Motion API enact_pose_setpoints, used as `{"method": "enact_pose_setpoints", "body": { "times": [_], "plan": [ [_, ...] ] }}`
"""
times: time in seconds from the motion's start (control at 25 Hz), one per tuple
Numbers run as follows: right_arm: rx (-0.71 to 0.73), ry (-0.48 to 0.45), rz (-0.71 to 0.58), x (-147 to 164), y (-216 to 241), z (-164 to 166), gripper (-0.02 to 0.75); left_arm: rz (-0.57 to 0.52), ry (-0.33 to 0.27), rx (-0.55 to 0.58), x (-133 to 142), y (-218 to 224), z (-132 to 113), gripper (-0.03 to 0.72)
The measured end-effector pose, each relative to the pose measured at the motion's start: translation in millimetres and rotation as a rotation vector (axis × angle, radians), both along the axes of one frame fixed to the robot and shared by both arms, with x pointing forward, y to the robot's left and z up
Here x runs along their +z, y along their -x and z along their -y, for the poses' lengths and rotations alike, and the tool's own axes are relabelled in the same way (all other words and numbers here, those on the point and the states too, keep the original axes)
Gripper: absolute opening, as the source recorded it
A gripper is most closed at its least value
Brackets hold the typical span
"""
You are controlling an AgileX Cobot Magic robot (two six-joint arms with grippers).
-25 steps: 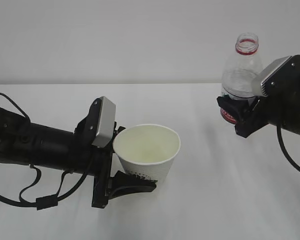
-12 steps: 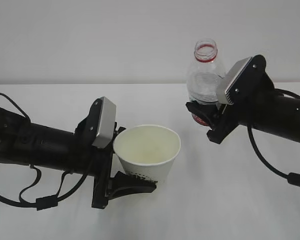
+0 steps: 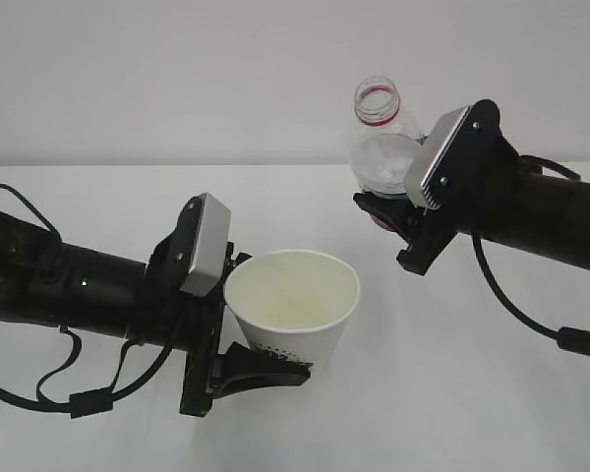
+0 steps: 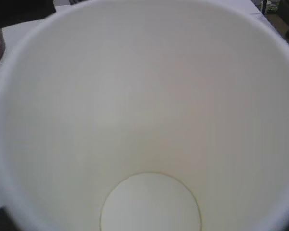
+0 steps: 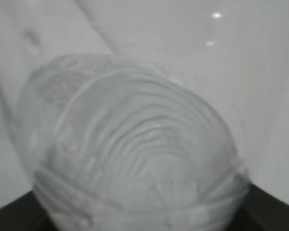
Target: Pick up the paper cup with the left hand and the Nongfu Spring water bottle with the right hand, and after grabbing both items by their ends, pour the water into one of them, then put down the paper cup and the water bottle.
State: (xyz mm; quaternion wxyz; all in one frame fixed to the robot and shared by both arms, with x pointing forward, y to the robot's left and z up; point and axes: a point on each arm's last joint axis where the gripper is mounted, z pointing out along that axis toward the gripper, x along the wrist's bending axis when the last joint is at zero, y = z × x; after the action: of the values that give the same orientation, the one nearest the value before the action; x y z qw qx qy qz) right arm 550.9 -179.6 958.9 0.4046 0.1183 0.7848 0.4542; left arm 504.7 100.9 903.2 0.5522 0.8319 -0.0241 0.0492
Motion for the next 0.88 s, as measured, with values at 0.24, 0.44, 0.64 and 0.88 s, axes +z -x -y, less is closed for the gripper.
{"method": "enact_pose_setpoints", "body": {
  "times": [0.24,0.44,0.64,0.88],
  "plan": [
    [0.015,0.051,0.035,-0.5,0.0,0.2,0.484,0.004,0.004,-0.026,0.3,4.5,5.7,0.543],
    [0.025,0.081,0.060,-0.5,0.0,0.2,0.484,0.004,0.004,-0.029,0.3,5.1,6.5,0.543],
    [0.041,0.127,0.098,-0.5,0.0,0.2,0.484,0.006,0.003,-0.029,0.3,5.1,6.5,0.543],
    [0.050,0.152,0.150,6.2,-5.4,-1.2,0.484,0.006,0.004,-0.028,0.4,5.0,6.5,0.543]
  ]
}}
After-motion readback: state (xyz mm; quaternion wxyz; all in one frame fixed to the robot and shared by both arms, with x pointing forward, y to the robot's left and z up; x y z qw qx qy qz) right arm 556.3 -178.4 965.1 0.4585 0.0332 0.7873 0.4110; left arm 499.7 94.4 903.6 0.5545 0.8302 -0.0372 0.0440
